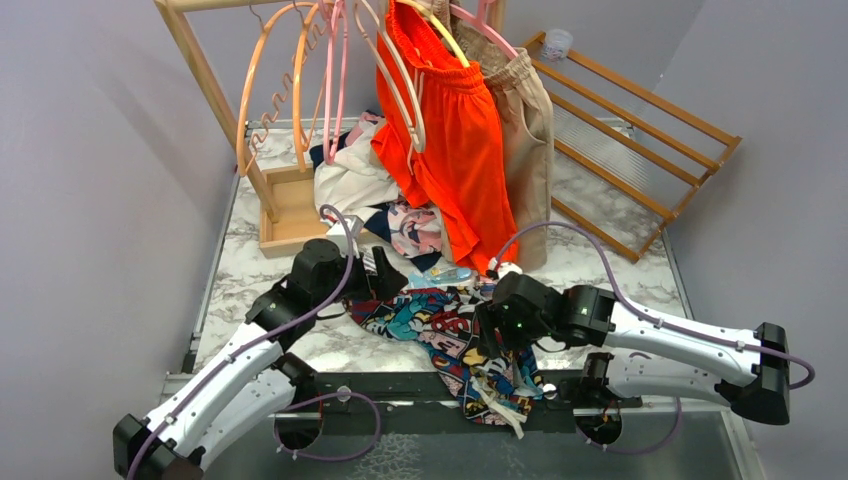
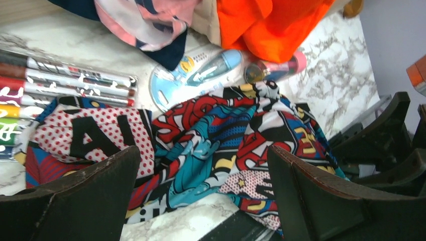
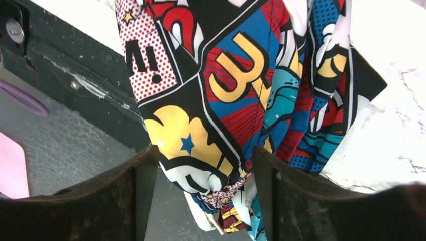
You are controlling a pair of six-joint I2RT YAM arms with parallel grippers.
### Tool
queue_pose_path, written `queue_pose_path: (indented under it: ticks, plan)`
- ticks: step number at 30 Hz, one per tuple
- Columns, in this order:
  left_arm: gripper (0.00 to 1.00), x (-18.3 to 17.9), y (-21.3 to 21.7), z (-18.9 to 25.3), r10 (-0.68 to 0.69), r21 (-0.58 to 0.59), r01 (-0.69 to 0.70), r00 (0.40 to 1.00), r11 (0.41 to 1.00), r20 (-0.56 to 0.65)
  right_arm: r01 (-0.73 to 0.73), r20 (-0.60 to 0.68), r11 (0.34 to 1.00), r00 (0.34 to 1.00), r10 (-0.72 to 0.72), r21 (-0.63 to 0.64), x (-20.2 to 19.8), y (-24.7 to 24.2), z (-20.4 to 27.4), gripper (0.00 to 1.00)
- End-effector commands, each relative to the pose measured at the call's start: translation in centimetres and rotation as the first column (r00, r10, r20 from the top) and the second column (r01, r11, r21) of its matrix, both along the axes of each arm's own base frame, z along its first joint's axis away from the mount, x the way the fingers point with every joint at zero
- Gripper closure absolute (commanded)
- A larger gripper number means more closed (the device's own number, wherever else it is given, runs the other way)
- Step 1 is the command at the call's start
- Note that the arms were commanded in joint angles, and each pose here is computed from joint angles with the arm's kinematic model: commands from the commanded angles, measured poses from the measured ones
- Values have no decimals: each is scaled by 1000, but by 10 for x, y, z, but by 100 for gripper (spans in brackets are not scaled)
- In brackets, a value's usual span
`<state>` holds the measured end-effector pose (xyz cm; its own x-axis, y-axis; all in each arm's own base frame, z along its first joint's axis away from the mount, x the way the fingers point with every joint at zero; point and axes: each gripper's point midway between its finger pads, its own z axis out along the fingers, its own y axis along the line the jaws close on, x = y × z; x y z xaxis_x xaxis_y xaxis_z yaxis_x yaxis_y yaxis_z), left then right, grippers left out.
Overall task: Place the shorts on the hanger
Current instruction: Adjust the shorts at the center of the board.
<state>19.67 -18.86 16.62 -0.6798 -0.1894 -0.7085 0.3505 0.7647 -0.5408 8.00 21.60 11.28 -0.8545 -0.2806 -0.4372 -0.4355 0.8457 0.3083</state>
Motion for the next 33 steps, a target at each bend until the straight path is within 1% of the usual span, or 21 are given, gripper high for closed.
queue_pose_path:
  ticks: [1, 4, 6, 8, 9, 10, 11, 13, 16, 19, 22, 26, 27, 29, 30, 31, 32, 33]
  plan:
    - [1, -6, -7, 13, -45, 39, 44, 999, 998, 27, -23, -103, 1000, 994, 21, -15, -20, -4, -10, 36]
    - [2, -5, -9, 20, -71, 92, 65, 996, 994, 57, -40, -119, 999, 992, 39, 2, -23, 1, -17, 53]
    - [2, -1, -13, 27, -92, 117, 82, 993, 990, 78, -45, -121, 999, 992, 47, 12, -21, 8, -19, 62]
    - [1, 3, -17, 39, -118, 134, 103, 987, 986, 108, -57, -106, 998, 993, 58, 18, -16, 17, -17, 74]
    - [1, 6, -19, 45, -130, 143, 112, 984, 983, 125, -57, -90, 998, 994, 58, 18, -12, 21, -14, 82]
    - [1, 9, -21, 52, -140, 152, 117, 979, 981, 150, -53, -63, 998, 997, 54, 19, -5, 25, -9, 92]
    - [1, 13, -21, 60, -144, 160, 116, 973, 980, 178, -38, -24, 999, 999, 39, 18, 4, 29, -2, 98]
    - [1, 18, -20, 76, -147, 166, 108, 959, 980, 242, -37, 86, 998, 996, 33, 44, 26, 43, 23, 99]
    - [1, 17, -18, 98, -155, 146, 111, 928, 983, 339, -38, 266, 996, 964, 16, 79, 62, 63, 70, 99]
    - [1, 7, -18, 116, -182, 113, 148, 889, 983, 421, -80, 384, 992, 923, 34, 103, 88, 90, 109, 99]
    - [1, -4, -15, 124, -188, 81, 170, 864, 982, 468, -161, 444, 975, 892, 78, 154, 106, 125, 128, 99]
    - [1, -11, -7, 116, -154, 47, 150, 869, 988, 469, -279, 425, 936, 889, 169, 213, 112, 168, 121, 99]
    - [1, -13, -5, 114, -147, 39, 145, 873, 989, 466, -293, 409, 932, 893, 187, 213, 111, 175, 115, 91]
    - [1, -17, -3, 109, -141, 27, 145, 880, 989, 453, -294, 380, 933, 903, 200, 208, 110, 179, 106, 62]
    - [1, -18, -3, 105, -141, 25, 145, 885, 989, 444, -287, 373, 935, 907, 196, 208, 108, 177, 103, 50]
    - [1, -19, -2, 102, -139, 25, 142, 890, 990, 435, -271, 373, 940, 910, 181, 206, 109, 173, 101, 42]
    - [1, -19, -1, 98, -138, 27, 140, 894, 990, 426, -256, 378, 945, 911, 165, 205, 108, 167, 101, 36]
    - [1, -19, -1, 96, -137, 30, 137, 897, 990, 419, -237, 384, 950, 912, 146, 202, 107, 157, 102, 33]
